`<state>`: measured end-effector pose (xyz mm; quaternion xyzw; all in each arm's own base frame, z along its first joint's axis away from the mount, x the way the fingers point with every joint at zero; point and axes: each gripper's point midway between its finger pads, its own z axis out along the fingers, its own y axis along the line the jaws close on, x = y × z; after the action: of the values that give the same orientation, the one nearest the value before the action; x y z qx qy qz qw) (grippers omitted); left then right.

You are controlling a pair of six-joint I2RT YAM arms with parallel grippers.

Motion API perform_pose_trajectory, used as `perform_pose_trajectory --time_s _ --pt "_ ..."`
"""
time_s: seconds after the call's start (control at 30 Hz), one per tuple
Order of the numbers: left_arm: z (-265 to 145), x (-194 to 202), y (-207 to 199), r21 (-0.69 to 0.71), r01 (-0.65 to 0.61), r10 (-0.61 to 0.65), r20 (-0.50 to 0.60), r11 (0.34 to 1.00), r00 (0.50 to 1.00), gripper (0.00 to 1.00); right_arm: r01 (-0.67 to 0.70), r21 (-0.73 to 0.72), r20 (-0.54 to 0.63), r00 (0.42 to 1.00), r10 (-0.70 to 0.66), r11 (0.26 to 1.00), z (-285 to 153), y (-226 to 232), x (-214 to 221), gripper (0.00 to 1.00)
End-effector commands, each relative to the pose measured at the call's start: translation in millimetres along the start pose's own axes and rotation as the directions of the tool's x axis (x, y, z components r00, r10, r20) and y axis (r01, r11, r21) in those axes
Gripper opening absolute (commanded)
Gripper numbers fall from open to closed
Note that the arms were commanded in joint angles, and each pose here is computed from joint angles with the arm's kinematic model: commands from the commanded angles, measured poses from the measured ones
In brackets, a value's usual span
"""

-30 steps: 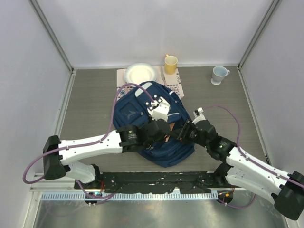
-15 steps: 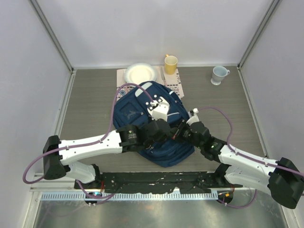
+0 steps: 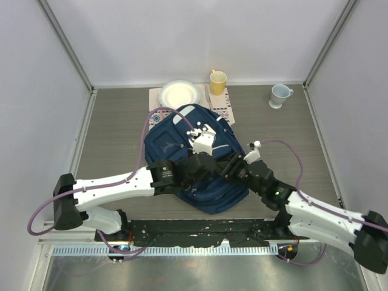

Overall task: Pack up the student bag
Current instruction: Place the personal item in the student bag, then zip the student bag at the center of the board.

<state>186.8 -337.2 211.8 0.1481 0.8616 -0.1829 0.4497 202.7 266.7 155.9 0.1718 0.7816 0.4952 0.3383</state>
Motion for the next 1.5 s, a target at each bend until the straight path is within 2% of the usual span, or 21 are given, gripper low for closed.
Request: perform_pose_trajectory --time_s 0.0,0.1,0.23,0.37,0.4,0.43,0.47,0.5,0.57,0.6,0.63,0.73,0.9,0.97,1.03,1.07,1.13,1.3,1.37,1.4,1.47 --pt "-19 -43 -19 0.109 0.143 -0.156 0.125 0.984 0.98 0.0 0.094 0.031 0.144 0.985 -0.097 0.995 -29 2 -34 0.56" --pt "-18 -42 -20 0.111 0.144 -0.157 0.125 0.983 0.98 0.0 0.125 0.08 0.111 0.985 -0.133 0.989 -43 -9 -30 0.59" --pt "-16 -39 -20 0.109 0.15 -0.163 0.119 0.983 0.979 0.02 0.099 0.087 0.051 0.993 -0.104 0.991 -51 -21 -16 0.59" --pt "-16 -35 -22 0.115 0.149 -0.162 0.106 0.982 0.981 0.04 0.114 0.1 0.083 0.989 -0.123 0.988 -68 -24 -23 0.59" --pt "-16 -33 -20 0.113 0.147 -0.158 0.099 0.983 0.982 0.1 0.139 0.091 0.095 0.985 -0.147 0.986 -74 -18 -28 0.59" --pt "-17 -32 -19 0.111 0.145 -0.155 0.094 0.983 0.983 0.13 0.191 0.141 0.09 0.975 -0.204 0.972 -81 -26 -31 0.59" --pt "-17 -27 -17 0.107 0.141 -0.15 0.081 0.984 0.985 0.16 0.239 0.223 0.155 0.948 -0.277 0.945 -90 -34 -51 0.6" --pt "-20 -28 -15 0.112 0.146 -0.156 0.084 0.983 0.984 0.19 0.262 0.291 0.157 0.936 -0.316 0.92 -105 -37 -61 0.61" --pt "-21 -22 -14 0.125 0.149 -0.159 0.075 0.981 0.984 0.29 0.303 0.326 0.167 0.914 -0.37 0.896 -116 -32 -72 0.62" --pt "-26 -24 -13 0.14 0.156 -0.168 0.08 0.978 0.982 0.45 0.341 0.322 0.152 0.902 -0.403 0.884 -120 -24 -75 0.62" --pt "-28 -23 -12 0.147 0.159 -0.172 0.079 0.976 0.982 0.52 0.356 0.334 0.129 0.9 -0.416 0.873 -122 -25 -74 0.63" --pt "-35 -21 -5 0.151 0.183 -0.196 0.077 0.971 0.978 0.62 0.365 0.311 0.079 0.91 -0.406 0.878 -119 -17 -66 0.63" --pt "-53 -18 27 0.083 0.211 -0.218 0.1 0.974 0.971 0.8 0.34 0.187 0.039 0.935 -0.353 0.922 -102 -3 -46 0.63" --pt "-61 -12 44 0.047 0.233 -0.236 0.102 0.971 0.966 0.87 0.354 0.211 0.0 0.932 -0.363 0.911 -98 -11 -40 0.63" --pt "-64 -9 60 -0.006 0.266 -0.263 0.124 0.964 0.957 0.93 0.378 0.308 -0.028 0.921 -0.389 0.873 -104 -25 -46 0.63" --pt "-64 1 74 -0.047 0.267 -0.26 0.119 0.963 0.958 0.99 0.387 0.311 -0.032 0.917 -0.398 0.868 -105 -22 -48 0.63" --pt "-60 20 89 -0.096 0.301 -0.292 0.096 0.949 0.951 1.0 0.391 0.274 -0.032 0.917 -0.398 0.879 -106 -13 -46 0.63" --pt "-47 39 88 -0.065 0.362 -0.359 0.057 0.93 0.932 1.0 0.426 0.241 -0.107 0.905 -0.412 0.872 -96 -4 -28 0.62" --pt "-38 46 85 -0.064 0.386 -0.384 0.029 0.92 0.923 1.0 0.416 0.27 -0.076 0.908 -0.412 0.868 -89 -7 -26 0.61" --pt "-35 49 86 -0.073 0.386 -0.385 0.023 0.92 0.922 1.0 0.434 0.225 -0.087 0.901 -0.426 0.872 -87 2 -13 0.61" --pt "-32 52 86 -0.077 0.399 -0.399 0.02 0.914 0.917 1.0 0.44 0.239 -0.051 0.896 -0.441 0.866 -82 7 -9 0.61"
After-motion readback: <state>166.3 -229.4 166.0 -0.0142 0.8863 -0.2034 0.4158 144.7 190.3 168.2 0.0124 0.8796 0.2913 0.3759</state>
